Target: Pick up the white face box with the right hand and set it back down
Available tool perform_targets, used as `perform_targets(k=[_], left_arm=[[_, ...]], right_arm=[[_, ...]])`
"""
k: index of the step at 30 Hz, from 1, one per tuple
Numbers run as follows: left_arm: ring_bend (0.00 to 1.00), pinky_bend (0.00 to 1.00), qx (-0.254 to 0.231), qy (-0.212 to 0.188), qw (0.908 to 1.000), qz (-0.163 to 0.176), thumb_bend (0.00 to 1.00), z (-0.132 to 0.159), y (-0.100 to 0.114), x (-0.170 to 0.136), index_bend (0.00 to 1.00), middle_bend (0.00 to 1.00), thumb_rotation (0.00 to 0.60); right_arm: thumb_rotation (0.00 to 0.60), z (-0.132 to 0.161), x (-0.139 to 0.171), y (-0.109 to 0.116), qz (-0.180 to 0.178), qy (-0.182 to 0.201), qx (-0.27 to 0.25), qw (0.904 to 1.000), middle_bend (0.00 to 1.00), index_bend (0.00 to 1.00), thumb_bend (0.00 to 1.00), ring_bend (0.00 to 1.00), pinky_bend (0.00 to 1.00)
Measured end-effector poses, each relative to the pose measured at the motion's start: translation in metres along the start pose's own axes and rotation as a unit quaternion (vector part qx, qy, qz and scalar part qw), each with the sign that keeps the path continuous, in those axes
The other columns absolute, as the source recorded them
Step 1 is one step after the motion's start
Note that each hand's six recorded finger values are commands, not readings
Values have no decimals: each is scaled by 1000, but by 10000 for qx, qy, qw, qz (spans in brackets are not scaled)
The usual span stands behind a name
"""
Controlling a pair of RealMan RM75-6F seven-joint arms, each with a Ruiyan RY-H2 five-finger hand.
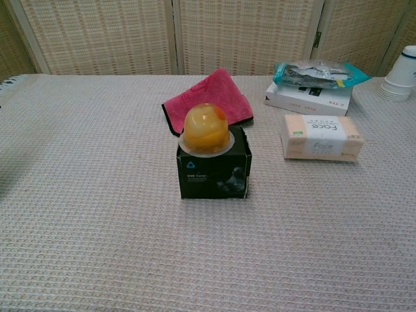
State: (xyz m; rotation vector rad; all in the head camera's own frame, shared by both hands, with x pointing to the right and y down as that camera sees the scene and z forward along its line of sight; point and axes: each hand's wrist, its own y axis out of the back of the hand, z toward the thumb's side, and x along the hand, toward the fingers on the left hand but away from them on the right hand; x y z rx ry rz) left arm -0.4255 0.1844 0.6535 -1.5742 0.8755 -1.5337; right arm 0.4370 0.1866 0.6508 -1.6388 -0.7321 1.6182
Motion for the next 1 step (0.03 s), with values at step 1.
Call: perform_targets(k=[1], left_arm=[[0,110,7,8,10000,-3,552,0,0,0,157,0,600]], right_arm=[[600,-7,0,1,-19,-104,96,9999,0,0,8,0,0]])
